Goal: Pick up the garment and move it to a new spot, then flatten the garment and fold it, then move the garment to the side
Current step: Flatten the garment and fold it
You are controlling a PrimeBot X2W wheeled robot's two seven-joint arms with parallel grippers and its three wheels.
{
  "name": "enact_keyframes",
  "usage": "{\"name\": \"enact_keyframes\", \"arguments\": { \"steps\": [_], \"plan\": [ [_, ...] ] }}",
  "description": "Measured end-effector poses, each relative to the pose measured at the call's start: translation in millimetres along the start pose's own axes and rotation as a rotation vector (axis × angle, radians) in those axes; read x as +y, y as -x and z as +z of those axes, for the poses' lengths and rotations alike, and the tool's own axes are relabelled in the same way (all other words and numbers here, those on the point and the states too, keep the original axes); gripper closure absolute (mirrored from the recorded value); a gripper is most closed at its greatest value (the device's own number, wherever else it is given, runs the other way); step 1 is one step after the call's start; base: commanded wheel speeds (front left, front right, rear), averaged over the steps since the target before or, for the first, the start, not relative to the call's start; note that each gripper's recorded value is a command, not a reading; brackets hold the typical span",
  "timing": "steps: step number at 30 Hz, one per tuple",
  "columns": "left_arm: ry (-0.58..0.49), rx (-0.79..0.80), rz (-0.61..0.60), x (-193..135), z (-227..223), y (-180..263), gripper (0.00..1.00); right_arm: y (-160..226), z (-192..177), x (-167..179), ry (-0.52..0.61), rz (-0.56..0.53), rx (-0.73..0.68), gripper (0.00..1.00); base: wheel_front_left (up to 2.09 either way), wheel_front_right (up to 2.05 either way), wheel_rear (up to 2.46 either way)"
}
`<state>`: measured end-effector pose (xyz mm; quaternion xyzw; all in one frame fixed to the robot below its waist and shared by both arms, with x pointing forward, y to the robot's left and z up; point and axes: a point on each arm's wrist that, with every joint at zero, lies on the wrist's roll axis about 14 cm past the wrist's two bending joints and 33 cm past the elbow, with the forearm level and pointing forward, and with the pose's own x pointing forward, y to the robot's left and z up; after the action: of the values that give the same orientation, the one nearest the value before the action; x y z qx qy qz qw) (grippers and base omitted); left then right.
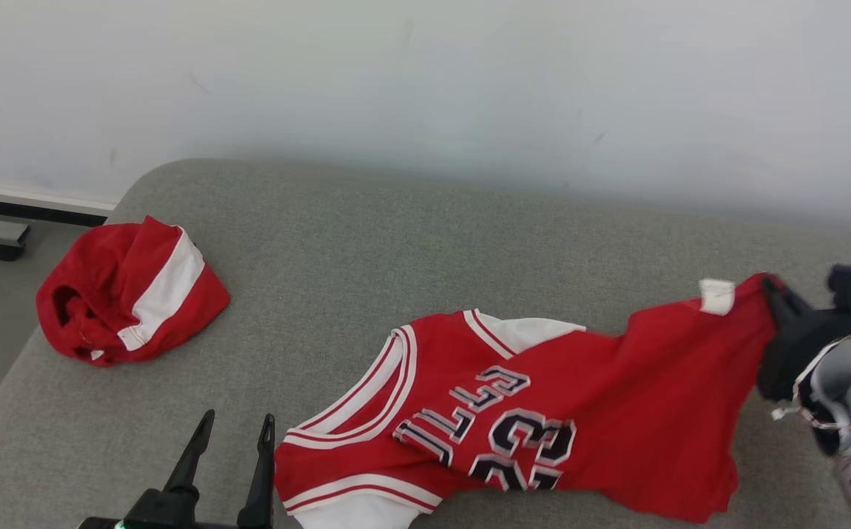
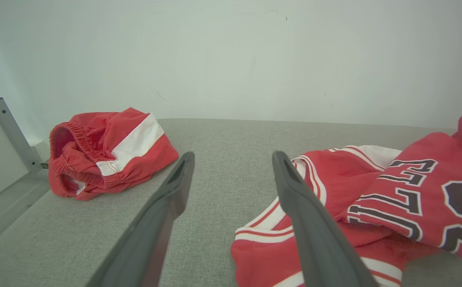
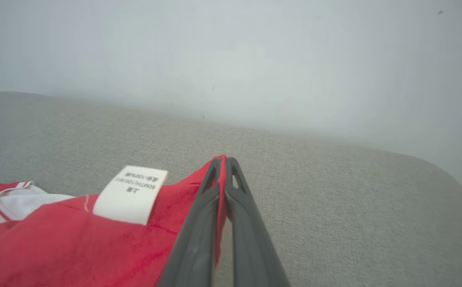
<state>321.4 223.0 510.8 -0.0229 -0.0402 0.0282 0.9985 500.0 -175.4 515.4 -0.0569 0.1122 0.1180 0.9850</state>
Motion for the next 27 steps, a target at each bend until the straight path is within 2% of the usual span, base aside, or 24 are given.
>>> {"name": "enact_keyframes", "arguments": {
  "steps": [6,8,11,12,13,14,19,25,27],
  "plan": [
    [0.012,0.003,-0.015,-7.0,-1.7,-8.7,0.00,-8.1,45.8,-78.2,0.002,-0.183,-0.090,1.00,0.00,0.00,0.00],
    [0.013,0.003,-0.021,-9.5,-1.8,-13.6,0.00,-12.4,61.1,-92.5,0.013,-0.219,-0.140,1.00,0.00,0.00,0.00],
    [0.014,0.013,-0.023,-11.4,-5.4,-19.1,0.00,-24.7,66.3,-93.4,0.030,-0.228,-0.162,1.00,0.00,0.00,0.00],
    [0.015,0.019,-0.025,-11.9,-7.2,-20.5,0.00,-29.0,63.9,-92.2,0.033,-0.227,-0.157,0.91,0.00,0.00,0.00],
    [0.017,0.023,-0.023,-12.4,-8.7,-22.1,0.00,-33.1,59.6,-91.4,0.041,-0.227,-0.142,0.58,0.00,0.00,0.00],
    [0.018,0.026,-0.024,-13.1,-9.8,-23.7,0.00,-36.7,54.2,-90.3,0.033,-0.228,-0.125,0.00,0.00,0.00,0.00],
    [0.016,0.034,-0.023,-12.6,-12.6,-23.9,0.00,-38.9,60.2,-88.3,0.057,-0.234,-0.170,0.00,0.00,0.00,0.00],
    [0.016,0.017,-0.028,-13.0,-8.1,-21.2,0.00,-18.8,85.2,-94.0,0.042,-0.259,-0.289,0.00,0.00,0.00,0.00],
    [0.019,0.015,-0.030,-13.8,-7.9,-19.9,0.00,-11.5,80.0,-89.4,0.043,-0.248,-0.297,0.00,0.00,0.00,0.00]
  ]
}}
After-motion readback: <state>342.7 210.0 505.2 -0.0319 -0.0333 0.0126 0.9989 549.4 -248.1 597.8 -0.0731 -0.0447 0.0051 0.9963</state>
